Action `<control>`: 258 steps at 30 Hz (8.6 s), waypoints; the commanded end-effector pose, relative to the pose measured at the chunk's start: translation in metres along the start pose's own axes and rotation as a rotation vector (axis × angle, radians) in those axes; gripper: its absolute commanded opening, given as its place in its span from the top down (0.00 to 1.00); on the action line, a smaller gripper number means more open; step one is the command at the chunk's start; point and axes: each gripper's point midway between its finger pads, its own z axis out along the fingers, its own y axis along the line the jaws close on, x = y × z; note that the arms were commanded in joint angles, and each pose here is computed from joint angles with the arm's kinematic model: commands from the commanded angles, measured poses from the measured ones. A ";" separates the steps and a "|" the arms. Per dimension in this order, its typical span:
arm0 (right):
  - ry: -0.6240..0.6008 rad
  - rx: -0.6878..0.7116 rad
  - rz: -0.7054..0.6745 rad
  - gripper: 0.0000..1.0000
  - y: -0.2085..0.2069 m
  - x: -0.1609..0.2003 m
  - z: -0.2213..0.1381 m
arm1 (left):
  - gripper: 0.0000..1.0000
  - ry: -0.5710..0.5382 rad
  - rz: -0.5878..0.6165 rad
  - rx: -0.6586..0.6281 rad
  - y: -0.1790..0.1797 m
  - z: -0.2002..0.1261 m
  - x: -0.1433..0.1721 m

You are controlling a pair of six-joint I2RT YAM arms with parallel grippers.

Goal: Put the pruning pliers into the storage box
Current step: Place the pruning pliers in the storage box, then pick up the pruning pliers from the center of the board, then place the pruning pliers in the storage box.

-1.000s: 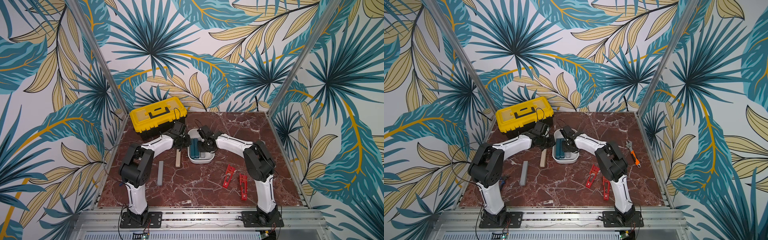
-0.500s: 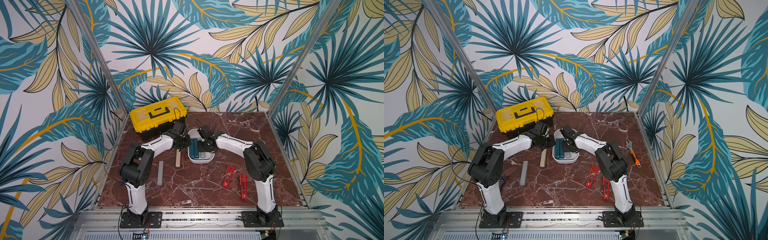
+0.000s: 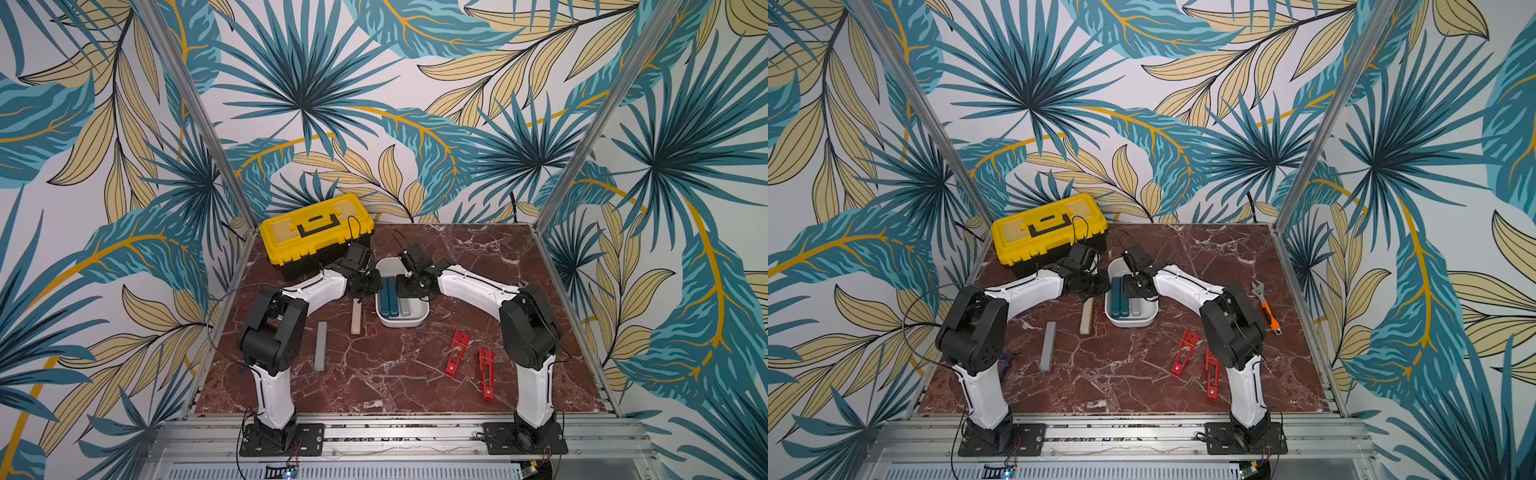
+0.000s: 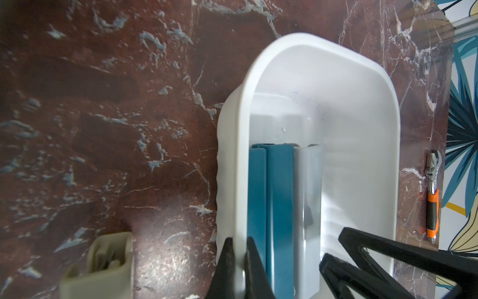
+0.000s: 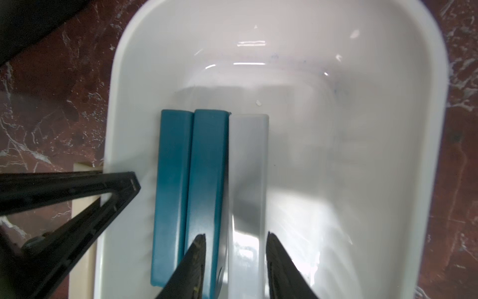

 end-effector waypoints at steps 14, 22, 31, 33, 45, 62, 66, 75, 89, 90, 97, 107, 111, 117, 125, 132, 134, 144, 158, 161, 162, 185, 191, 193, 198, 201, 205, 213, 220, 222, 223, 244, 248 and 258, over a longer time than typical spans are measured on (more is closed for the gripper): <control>-0.081 -0.081 0.022 0.55 0.027 0.018 -0.085 | 1.00 -0.024 0.012 0.017 -0.008 -0.008 -0.012; -0.103 -0.114 0.025 0.55 0.047 0.051 -0.099 | 1.00 -0.031 0.028 0.016 -0.011 -0.013 -0.014; -0.098 -0.176 -0.064 0.55 0.099 0.090 -0.100 | 1.00 -0.045 0.070 0.020 -0.018 -0.013 -0.025; -0.096 -0.189 -0.076 0.55 0.108 0.094 -0.099 | 1.00 -0.047 0.077 0.021 -0.021 -0.011 -0.029; -0.032 -0.252 -0.143 0.55 0.169 0.130 -0.073 | 1.00 -0.038 0.070 0.039 -0.025 -0.008 -0.034; 0.052 -0.366 -0.208 0.55 0.222 0.157 -0.049 | 1.00 -0.042 0.083 0.049 -0.026 -0.012 -0.033; 0.075 -0.417 -0.217 0.55 0.237 0.161 -0.043 | 1.00 -0.039 0.090 0.053 -0.026 -0.011 -0.032; 0.115 -0.374 -0.203 0.55 0.245 0.164 -0.026 | 1.00 -0.037 0.103 0.067 -0.027 -0.012 -0.031; 0.174 -0.212 -0.225 0.55 0.236 0.172 0.011 | 1.00 -0.031 0.107 0.081 -0.028 -0.016 -0.030; 0.175 -0.218 -0.223 0.55 0.237 0.173 0.013 | 1.00 -0.032 0.106 0.083 -0.028 -0.016 -0.030; 0.176 -0.217 -0.231 0.53 0.240 0.174 0.021 | 1.00 -0.033 0.098 0.087 -0.025 -0.016 -0.029; 0.163 -0.276 -0.228 0.53 0.252 0.170 0.017 | 1.00 -0.038 0.095 0.088 -0.022 -0.018 -0.030; 0.168 -0.271 -0.227 0.53 0.253 0.172 0.023 | 1.00 -0.034 0.092 0.091 -0.021 -0.017 -0.028; 0.173 -0.305 -0.219 0.50 0.260 0.174 0.027 | 1.00 -0.035 0.086 0.090 -0.017 -0.018 -0.028; 0.200 -0.206 -0.231 0.53 0.244 0.177 0.037 | 1.00 -0.040 0.080 0.098 -0.015 -0.020 -0.030; 0.232 -0.172 -0.239 0.53 0.236 0.185 0.046 | 1.00 -0.045 0.074 0.101 -0.014 -0.021 -0.031; 0.228 -0.169 -0.245 0.62 0.234 0.183 0.044 | 1.00 -0.045 0.071 0.100 -0.014 -0.021 -0.031; 0.235 -0.176 -0.258 0.98 0.219 0.191 0.030 | 1.00 -0.050 0.064 0.089 -0.013 -0.016 -0.036; 0.300 -0.179 -0.256 1.00 0.172 0.221 -0.010 | 1.00 -0.067 0.069 0.076 -0.018 -0.014 -0.050; 0.297 -0.181 -0.233 1.00 0.161 0.227 -0.020 | 1.00 -0.067 0.071 0.068 -0.018 -0.011 -0.053; 0.295 -0.175 -0.230 1.00 0.157 0.228 -0.023 | 1.00 -0.067 0.073 0.066 -0.018 -0.010 -0.054; 0.126 -0.011 -0.179 1.00 0.064 0.198 -0.120 | 1.00 -0.047 0.053 0.066 -0.017 -0.006 -0.050; 0.089 0.009 -0.154 1.00 0.049 0.178 -0.127 | 1.00 -0.040 0.040 0.063 -0.012 -0.009 -0.041; 0.072 0.009 -0.147 1.00 0.046 0.168 -0.132 | 1.00 -0.037 0.036 0.065 -0.011 -0.009 -0.038; 0.039 0.015 -0.138 1.00 0.038 0.143 -0.141 | 1.00 -0.017 0.033 0.064 -0.008 -0.008 -0.029; 0.028 0.013 -0.133 1.00 0.036 0.132 -0.143 | 1.00 -0.012 0.035 0.064 -0.010 -0.010 -0.027; 0.019 0.011 -0.125 1.00 0.033 0.116 -0.142 | 1.00 -0.009 0.035 0.064 -0.012 -0.015 -0.026; 0.012 0.009 -0.097 1.00 0.022 0.085 -0.128 | 1.00 0.002 0.037 0.062 -0.020 -0.022 -0.019; 0.018 -0.004 -0.079 1.00 0.019 0.056 -0.107 | 1.00 0.001 0.024 0.054 -0.018 -0.025 -0.017; 0.023 -0.010 -0.081 1.00 0.021 0.049 -0.101 | 1.00 -0.003 0.024 0.051 -0.018 -0.027 -0.017; 0.026 -0.011 -0.082 1.00 0.021 0.046 -0.098 | 1.00 -0.007 0.024 0.048 -0.016 -0.027 -0.018; 0.048 0.014 -0.015 1.00 -0.001 0.015 -0.035 | 1.00 -0.002 0.013 0.056 -0.012 -0.019 -0.013; 0.055 0.026 -0.010 1.00 -0.003 0.015 -0.022 | 1.00 -0.003 0.016 0.057 -0.012 -0.020 -0.014; 0.056 0.033 0.008 1.00 -0.014 0.012 -0.016 | 1.00 0.003 0.006 0.053 -0.005 -0.017 -0.012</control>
